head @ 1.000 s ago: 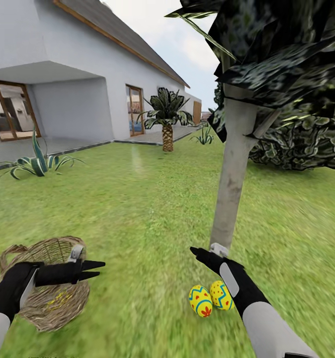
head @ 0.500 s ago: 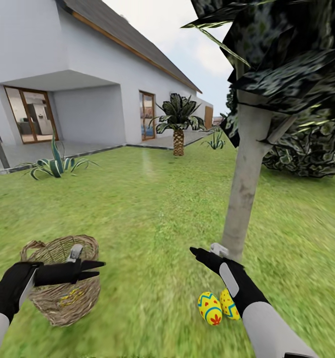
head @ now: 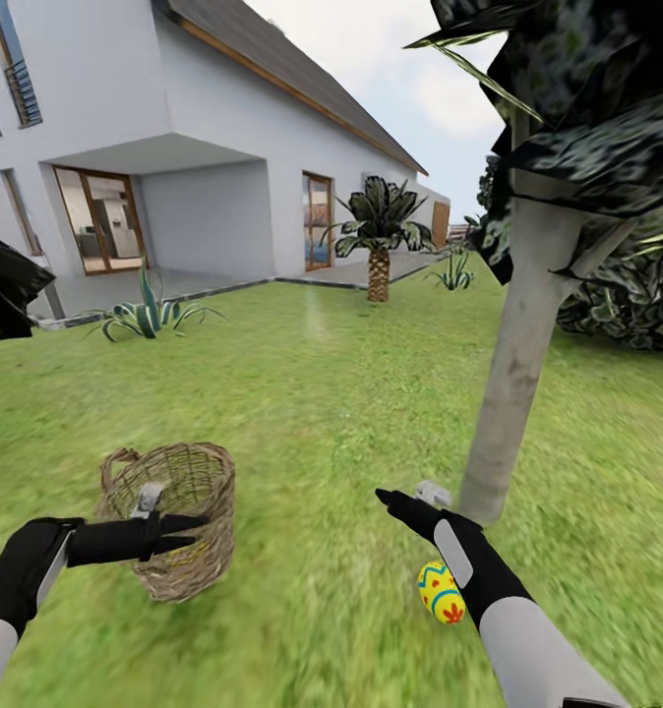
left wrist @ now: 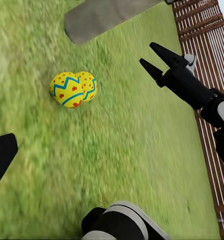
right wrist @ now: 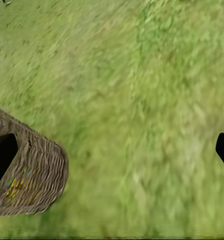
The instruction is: Take the three Easter eggs out of the wicker basket on the lawn in the garden, then place them on the lawn next to a single tree (choose any tree) so that all three eggs are next to the same tree and none are left in the basket.
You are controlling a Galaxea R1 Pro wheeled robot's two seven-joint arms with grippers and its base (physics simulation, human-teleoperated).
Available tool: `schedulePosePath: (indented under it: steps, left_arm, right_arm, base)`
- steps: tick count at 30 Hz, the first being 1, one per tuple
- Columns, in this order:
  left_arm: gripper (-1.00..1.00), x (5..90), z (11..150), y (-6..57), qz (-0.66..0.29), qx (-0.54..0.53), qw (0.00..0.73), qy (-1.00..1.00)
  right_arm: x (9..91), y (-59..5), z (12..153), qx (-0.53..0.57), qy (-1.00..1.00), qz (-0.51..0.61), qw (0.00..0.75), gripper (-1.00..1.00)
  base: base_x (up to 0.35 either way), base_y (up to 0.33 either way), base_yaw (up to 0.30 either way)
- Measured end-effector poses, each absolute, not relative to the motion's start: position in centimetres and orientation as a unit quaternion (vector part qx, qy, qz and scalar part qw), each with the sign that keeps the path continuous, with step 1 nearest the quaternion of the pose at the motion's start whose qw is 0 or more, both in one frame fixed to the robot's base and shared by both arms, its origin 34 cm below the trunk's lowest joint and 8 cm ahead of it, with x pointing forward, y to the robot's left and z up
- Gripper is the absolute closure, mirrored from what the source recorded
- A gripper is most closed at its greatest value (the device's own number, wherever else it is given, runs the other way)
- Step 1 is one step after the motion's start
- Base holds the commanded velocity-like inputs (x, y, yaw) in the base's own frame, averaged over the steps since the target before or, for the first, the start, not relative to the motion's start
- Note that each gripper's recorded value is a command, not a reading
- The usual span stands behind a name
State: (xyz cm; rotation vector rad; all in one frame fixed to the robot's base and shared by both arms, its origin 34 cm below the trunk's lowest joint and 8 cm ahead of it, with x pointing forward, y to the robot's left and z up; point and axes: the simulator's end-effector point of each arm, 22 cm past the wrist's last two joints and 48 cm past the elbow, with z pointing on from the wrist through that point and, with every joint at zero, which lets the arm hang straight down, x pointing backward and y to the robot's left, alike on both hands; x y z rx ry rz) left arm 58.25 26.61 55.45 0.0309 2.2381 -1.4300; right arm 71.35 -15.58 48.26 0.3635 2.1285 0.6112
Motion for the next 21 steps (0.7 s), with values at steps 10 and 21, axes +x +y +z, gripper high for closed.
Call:
schedulePosePath:
  steps: [10,21]
  left_arm:
    - [-1.0,58.3,54.8,26.6,-0.522,0.008,0.235,0.82]
    - [-1.0,58.7,55.7,26.8,-0.527,0.002,0.236,0.816]
  right_arm:
    - [71.3,-15.6,47.4,0.148,0.858,0.244,0.428,-1.0]
    - [71.5,-15.6,47.9,0.149,0.86,0.244,0.424,-1.0]
  base:
    - [-0.073,0.186,0.157]
    - [-0.001,0.014,0.157]
